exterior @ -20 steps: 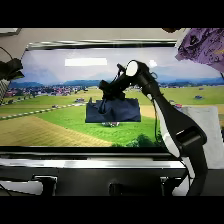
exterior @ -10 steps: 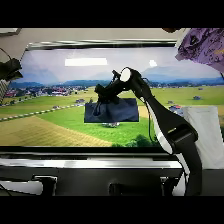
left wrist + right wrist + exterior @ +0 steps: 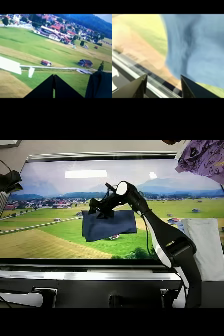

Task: Fold the clothes and pants, and hang the long-sleeved shirts on hangers.

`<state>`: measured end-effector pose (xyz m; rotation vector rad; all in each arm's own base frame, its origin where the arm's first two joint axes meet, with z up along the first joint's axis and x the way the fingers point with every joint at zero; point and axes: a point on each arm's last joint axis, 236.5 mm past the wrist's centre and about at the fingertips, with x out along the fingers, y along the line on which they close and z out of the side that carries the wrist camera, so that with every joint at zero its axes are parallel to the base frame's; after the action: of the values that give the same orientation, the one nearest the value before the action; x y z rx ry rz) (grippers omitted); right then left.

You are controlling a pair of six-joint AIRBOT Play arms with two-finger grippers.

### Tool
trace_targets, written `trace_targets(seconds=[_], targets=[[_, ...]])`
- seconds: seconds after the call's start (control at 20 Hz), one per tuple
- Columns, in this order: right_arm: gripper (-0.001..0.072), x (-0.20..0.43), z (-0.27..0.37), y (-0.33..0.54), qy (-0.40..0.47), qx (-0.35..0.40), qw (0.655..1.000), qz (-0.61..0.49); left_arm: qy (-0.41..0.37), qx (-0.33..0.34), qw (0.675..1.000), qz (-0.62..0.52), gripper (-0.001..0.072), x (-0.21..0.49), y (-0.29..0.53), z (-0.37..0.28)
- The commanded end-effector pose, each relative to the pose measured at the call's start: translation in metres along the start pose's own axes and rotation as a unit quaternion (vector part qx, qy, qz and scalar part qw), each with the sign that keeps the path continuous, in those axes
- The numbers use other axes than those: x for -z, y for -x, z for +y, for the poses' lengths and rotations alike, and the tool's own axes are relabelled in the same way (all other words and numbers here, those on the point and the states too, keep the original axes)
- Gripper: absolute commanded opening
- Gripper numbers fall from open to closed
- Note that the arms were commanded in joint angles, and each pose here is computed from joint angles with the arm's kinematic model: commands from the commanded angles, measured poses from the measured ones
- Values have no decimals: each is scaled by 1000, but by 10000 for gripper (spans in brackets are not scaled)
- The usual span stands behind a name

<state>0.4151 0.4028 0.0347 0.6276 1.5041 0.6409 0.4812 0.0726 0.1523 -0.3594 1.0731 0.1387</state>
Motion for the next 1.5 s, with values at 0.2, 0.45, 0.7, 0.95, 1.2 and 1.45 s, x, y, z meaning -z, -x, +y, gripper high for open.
trace_targets(seconds=[0.2,0.45,0.7,0.95,1.2,1.45], targets=[[590,-54,-45,168,59,8,993,-103,1,0,1000,0,18,0,0,0],[596,-68,-173,255,-6,35,991,-126,1,1,1000,0,18,0,1,0],[595,-45,-238,196,-66,-12,994,-83,1,1,1000,0,18,0,0,0],[588,-29,-256,131,-90,-54,994,-38,1,2,1000,0,18,0,0,0],[549,-18,-253,78,-78,-50,996,4,8,2,1000,0,18,0,0,-1],[283,-22,-239,59,-72,-53,996,-2,8,2,1000,0,19,0,0,-1]])
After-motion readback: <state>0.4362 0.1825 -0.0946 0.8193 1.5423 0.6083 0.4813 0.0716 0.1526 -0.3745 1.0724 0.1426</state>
